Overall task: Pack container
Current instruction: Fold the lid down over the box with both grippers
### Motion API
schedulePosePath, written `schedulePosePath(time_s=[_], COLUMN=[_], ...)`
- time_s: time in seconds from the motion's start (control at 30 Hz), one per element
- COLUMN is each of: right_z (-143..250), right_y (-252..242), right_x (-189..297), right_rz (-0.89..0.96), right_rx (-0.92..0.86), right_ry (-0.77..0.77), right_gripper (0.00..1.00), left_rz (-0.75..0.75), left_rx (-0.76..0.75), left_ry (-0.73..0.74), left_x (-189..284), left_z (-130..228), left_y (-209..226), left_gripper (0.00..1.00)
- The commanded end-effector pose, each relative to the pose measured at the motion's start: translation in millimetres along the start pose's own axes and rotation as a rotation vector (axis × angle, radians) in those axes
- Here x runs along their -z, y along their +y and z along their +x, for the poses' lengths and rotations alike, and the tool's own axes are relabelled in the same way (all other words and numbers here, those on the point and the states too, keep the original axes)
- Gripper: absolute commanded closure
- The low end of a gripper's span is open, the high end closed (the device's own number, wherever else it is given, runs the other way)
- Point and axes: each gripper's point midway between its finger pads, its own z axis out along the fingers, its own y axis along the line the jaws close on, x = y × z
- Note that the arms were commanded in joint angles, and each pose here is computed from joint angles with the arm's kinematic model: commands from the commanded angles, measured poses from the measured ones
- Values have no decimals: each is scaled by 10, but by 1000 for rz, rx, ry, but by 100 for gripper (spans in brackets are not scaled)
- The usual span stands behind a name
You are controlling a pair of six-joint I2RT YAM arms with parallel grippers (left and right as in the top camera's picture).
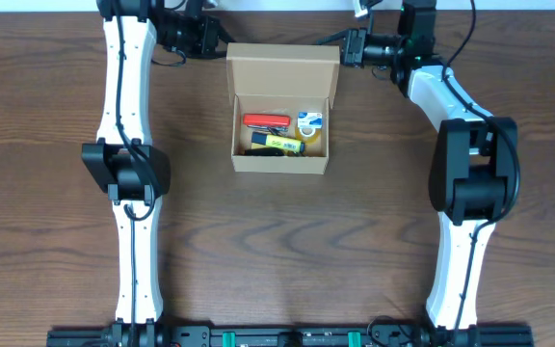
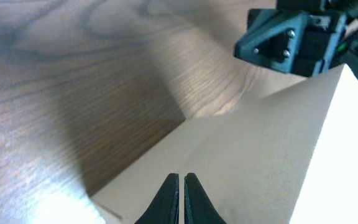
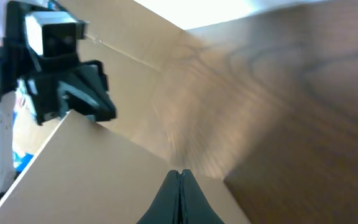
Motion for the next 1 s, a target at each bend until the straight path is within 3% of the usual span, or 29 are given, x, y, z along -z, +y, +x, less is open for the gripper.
schedulePosePath(time_s=[0.0,0.2,0.37,0.7,0.97], right_z=[132,342,348,205,744], right_y=[80,-42,-45,649,667], right_x=[-128,-173,-63,211,194], right_rz=[-30,30,178,291,468], right_rx=[4,-62,-14,160,84], right_ry=[57,101,94,74,237], right_gripper=[99,99,98,98,99], left_rz=[-69,-43,-69,-75,-80], left_rx=[-101,-149,-149,-156,-161], left_ry=[28,113,128,129,122], left_x=[122,150,159,167,171], left_z=[55,292,315,318,298], left_y=[-19,-104,-61,-45,-28], left_gripper=[94,94,94,94,94])
